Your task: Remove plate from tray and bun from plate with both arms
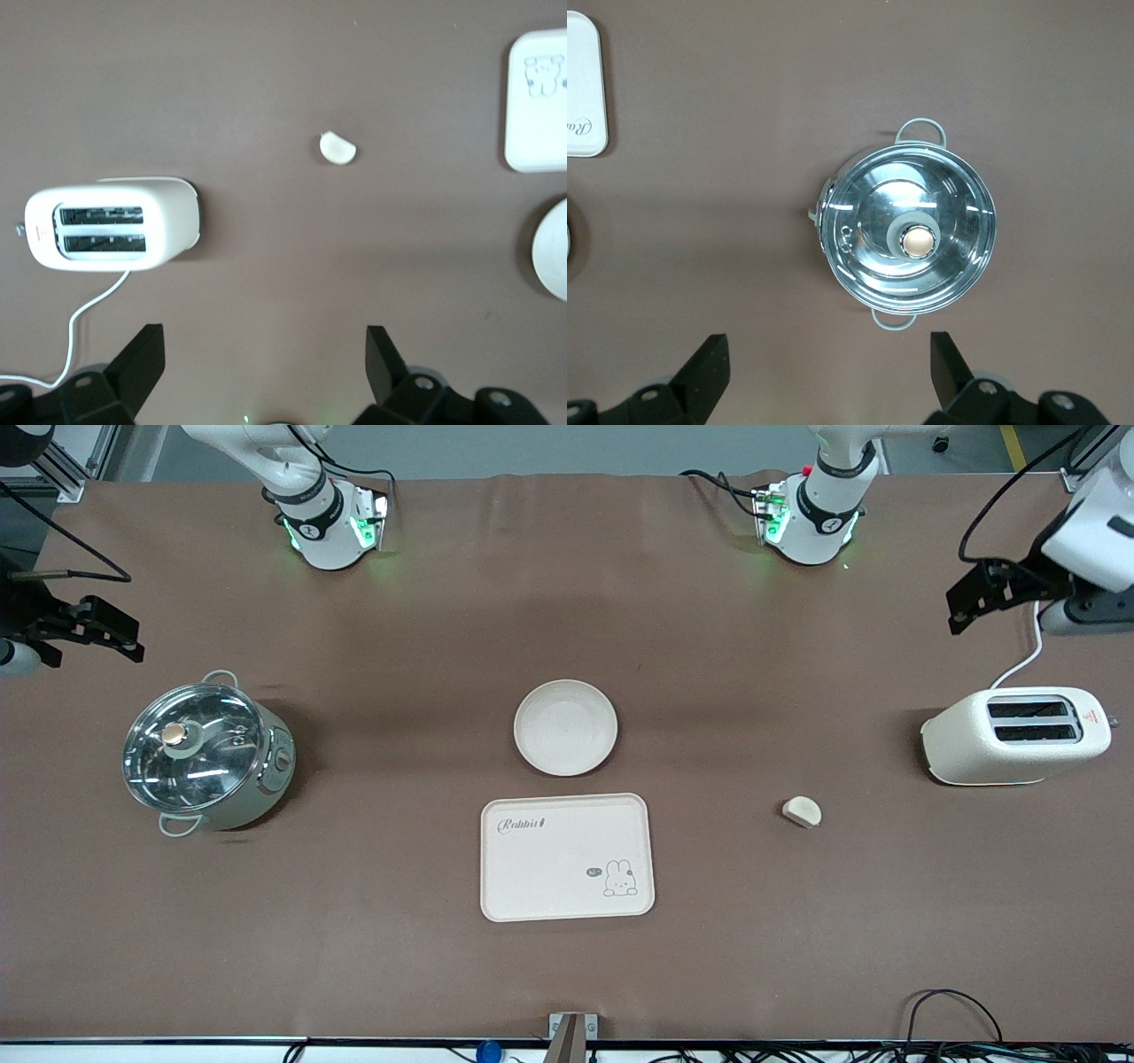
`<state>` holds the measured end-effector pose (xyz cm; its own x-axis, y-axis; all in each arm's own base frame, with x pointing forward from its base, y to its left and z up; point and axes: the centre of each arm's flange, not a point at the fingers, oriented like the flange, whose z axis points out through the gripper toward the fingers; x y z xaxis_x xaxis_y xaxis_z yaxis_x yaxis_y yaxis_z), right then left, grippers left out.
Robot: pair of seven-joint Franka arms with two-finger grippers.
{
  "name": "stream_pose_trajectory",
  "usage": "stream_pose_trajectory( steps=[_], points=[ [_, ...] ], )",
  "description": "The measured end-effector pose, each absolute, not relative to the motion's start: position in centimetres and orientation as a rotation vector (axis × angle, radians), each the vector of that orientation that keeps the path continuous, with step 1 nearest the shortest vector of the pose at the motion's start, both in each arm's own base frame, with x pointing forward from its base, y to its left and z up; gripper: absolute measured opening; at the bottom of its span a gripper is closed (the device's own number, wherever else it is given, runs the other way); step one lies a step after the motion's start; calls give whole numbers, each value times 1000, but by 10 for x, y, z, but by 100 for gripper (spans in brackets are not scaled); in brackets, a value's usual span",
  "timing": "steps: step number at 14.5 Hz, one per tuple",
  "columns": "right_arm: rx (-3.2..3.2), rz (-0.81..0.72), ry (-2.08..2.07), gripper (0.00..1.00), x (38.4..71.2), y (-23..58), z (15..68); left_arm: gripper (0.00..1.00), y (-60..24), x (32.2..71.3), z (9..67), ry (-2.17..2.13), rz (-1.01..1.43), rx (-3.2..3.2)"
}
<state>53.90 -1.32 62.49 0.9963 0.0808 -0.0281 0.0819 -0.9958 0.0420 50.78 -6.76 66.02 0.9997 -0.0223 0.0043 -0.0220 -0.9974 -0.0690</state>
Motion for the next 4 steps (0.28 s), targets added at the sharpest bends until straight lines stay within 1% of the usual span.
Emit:
stream_pose_trajectory(
  steps=[2,4],
  points=[
    [3096,-41,128,100,539,-13,625,100,-65,495,660,34,23,-3070],
    [3096,-41,128,100,539,-13,625,100,-62,494,662,27,27,-3070]
  ],
)
